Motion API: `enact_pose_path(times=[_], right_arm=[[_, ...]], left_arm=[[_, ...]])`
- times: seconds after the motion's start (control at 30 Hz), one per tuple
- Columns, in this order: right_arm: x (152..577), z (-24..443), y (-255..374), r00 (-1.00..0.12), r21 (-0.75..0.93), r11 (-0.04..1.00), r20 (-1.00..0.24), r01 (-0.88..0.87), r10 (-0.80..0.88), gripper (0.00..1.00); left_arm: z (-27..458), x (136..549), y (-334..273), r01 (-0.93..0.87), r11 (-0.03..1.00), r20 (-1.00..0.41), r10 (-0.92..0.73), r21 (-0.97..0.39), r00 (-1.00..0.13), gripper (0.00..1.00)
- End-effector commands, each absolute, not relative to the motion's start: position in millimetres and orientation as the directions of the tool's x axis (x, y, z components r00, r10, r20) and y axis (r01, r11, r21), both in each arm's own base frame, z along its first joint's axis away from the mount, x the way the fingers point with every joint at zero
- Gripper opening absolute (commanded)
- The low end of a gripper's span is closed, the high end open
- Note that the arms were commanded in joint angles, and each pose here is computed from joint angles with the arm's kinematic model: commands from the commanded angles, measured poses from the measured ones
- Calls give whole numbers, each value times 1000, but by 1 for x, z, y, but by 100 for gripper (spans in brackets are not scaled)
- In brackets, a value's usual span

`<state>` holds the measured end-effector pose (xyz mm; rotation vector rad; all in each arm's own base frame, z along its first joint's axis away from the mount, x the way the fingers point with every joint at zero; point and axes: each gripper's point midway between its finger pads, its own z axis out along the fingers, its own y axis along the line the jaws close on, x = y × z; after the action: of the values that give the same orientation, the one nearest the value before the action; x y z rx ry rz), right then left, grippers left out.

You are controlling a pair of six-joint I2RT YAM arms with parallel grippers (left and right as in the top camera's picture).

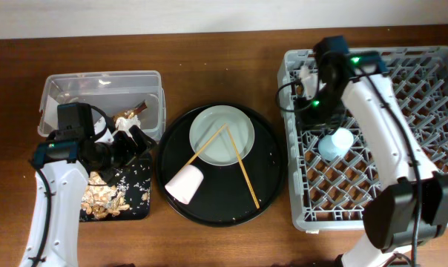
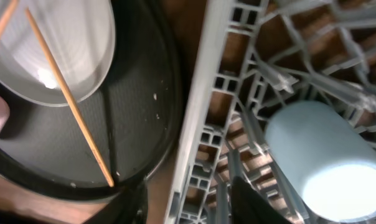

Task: Sort waste into correct bins and load items into the dishwasher rack
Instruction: 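Move the right gripper from the rack to the pink cup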

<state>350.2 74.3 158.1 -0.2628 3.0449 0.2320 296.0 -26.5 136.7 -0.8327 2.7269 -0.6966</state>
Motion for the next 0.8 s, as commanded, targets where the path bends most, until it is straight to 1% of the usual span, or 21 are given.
enact_pose_path(times=[0.0, 0.07, 0.17, 0.3, 0.4, 0.6, 0.67, 0.7, 0.77], right_arm=[[345, 138, 92, -974, 142, 966, -95, -217, -205, 45], [346, 124, 93, -974, 143, 965, -96, -219, -206, 46], [346, 98, 92, -973, 142, 965, -105, -219, -206, 44], [337, 83, 91, -976, 143, 966, -75, -215, -206, 24], [332, 85, 89, -977, 143, 967, -61, -212, -205, 15], [326, 87, 77, -978, 85, 975, -33, -207, -204, 15], [326, 87, 77, -978, 85, 975, -35, -207, -205, 23], [327, 89, 77, -978, 84, 975, -40, -207, -205, 24], [335, 99, 79, -977, 83, 974, -66, -209, -204, 29]], left_arm=[[148, 299, -26, -463, 721, -81, -578, -515, -812, 99], [148, 300, -26, -462, 721, -81, -578, -516, -812, 99], [148, 300, -26, -462, 721, -81, -578, -516, -812, 99], [148, 300, -26, -462, 721, -81, -578, -516, -812, 99], [148, 300, -26, -462, 721, -81, -578, -516, -812, 99], [148, 299, -26, -462, 722, -81, -578, -515, -812, 99], [148, 299, -26, -463, 721, -81, -578, -515, -812, 99], [148, 299, -26, -463, 722, -81, -578, -515, -812, 99], [148, 300, -26, -462, 721, -81, -578, -516, -812, 100]])
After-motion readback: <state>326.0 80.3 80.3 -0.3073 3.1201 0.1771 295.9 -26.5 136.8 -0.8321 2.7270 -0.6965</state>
